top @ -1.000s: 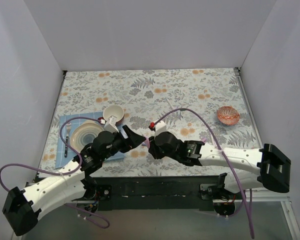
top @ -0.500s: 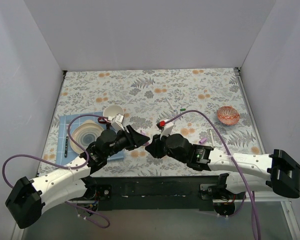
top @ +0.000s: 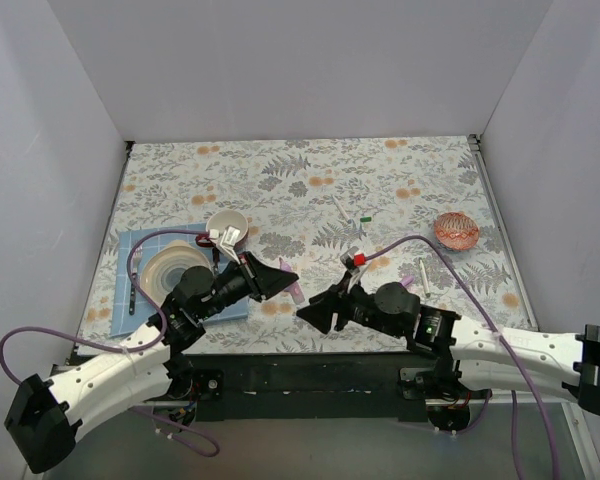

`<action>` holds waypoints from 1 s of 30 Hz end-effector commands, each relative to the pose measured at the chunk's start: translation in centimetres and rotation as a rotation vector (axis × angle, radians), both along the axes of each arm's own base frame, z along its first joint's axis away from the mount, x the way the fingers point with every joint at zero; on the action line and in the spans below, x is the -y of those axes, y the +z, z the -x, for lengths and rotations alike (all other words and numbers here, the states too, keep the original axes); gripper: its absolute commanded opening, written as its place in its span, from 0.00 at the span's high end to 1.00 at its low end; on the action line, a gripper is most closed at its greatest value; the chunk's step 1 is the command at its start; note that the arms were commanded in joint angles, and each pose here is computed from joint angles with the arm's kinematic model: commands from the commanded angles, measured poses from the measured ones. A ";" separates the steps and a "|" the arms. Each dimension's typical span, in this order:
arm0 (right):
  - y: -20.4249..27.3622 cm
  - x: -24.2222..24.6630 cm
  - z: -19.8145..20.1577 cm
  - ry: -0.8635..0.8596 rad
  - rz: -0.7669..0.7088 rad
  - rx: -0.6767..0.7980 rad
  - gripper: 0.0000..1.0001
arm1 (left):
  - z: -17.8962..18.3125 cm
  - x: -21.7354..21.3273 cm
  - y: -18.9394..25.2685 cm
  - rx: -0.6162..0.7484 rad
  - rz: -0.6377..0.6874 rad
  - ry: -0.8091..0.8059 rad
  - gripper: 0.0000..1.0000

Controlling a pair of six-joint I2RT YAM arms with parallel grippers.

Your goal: Insert the pens into the pen caps

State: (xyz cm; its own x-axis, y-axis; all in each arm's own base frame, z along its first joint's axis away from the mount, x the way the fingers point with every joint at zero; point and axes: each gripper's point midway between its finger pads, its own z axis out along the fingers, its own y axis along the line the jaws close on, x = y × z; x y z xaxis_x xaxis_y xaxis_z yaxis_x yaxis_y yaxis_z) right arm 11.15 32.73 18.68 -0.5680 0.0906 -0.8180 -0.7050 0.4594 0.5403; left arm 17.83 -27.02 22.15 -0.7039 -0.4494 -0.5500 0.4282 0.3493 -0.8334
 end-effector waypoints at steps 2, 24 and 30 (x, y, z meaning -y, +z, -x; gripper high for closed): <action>5.0 0.6 2.1 0.081 -0.217 0.014 0.42 | 3.4 0.3 3.6 0.193 0.083 -0.170 1.00; 7.1 -0.9 4.4 0.234 -0.301 0.017 0.99 | 6.4 1.7 5.0 0.241 0.139 -0.385 0.97; 7.3 -0.5 3.6 0.180 -0.327 0.030 0.99 | 6.7 1.5 4.9 0.237 0.165 -0.387 0.80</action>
State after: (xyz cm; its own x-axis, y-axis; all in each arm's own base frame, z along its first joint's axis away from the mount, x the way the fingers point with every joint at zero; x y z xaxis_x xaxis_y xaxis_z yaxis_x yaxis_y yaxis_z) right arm 6.99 33.24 23.72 -0.6162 0.1605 -0.7710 -0.7542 0.1618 0.6364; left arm 11.69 -28.56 27.13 -0.6820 -0.2717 -0.6790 0.6996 0.0282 -0.7140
